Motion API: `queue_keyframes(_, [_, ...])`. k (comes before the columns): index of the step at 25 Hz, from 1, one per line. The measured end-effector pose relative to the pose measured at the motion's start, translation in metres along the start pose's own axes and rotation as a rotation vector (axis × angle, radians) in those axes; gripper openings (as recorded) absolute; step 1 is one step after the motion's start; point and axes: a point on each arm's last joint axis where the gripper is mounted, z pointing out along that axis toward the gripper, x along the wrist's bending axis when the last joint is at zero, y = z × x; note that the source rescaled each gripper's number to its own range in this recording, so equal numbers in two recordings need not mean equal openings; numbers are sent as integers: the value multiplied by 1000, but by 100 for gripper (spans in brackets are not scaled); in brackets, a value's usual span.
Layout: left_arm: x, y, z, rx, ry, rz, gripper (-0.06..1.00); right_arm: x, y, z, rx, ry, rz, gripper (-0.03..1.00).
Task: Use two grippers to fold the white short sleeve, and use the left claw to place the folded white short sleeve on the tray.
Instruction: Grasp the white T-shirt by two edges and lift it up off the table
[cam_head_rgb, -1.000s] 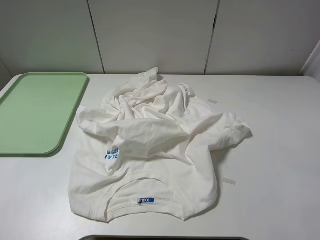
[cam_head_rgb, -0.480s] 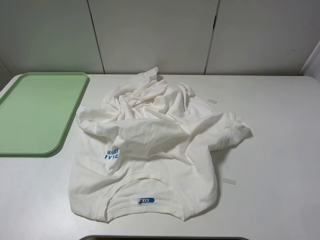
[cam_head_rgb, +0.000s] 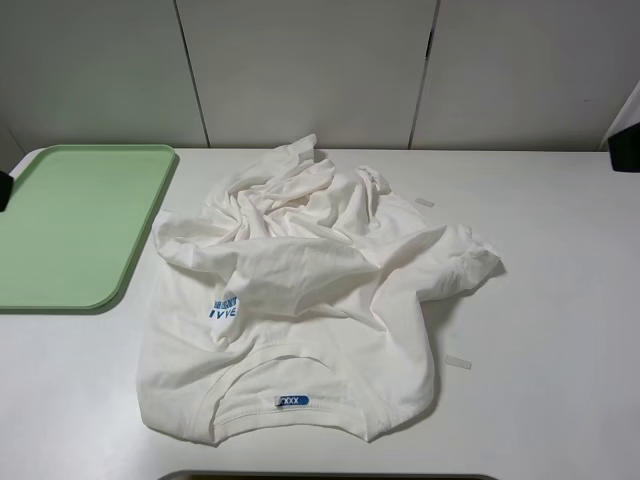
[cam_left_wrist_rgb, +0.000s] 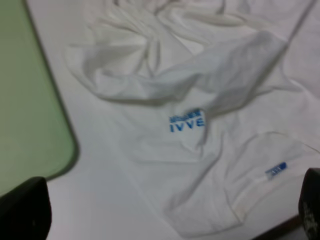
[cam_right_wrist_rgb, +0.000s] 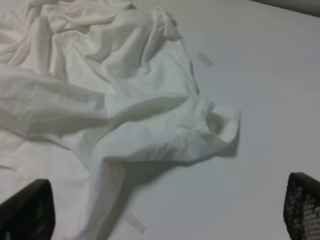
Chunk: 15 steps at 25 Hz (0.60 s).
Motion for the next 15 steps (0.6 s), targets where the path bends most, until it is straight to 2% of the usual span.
queue_keyframes(1, [0,0,0,0,0,0,100,-2,6,7,19,15,-8,100])
queue_keyframes(8, [4,17,37,108,-135,39,100,-7,25,59,124,156,-41,100])
queue_keyframes(10, [4,20,48,142,-163,71,100,-9,27,75,141,190,-60,100])
queue_keyframes(14, [2,23,68,219,-210,151,100,-10,35,103,109,256,-56,100])
queue_keyframes(15, [3,22,80,274,-213,195,100,-10,35,108,108,273,-59,100])
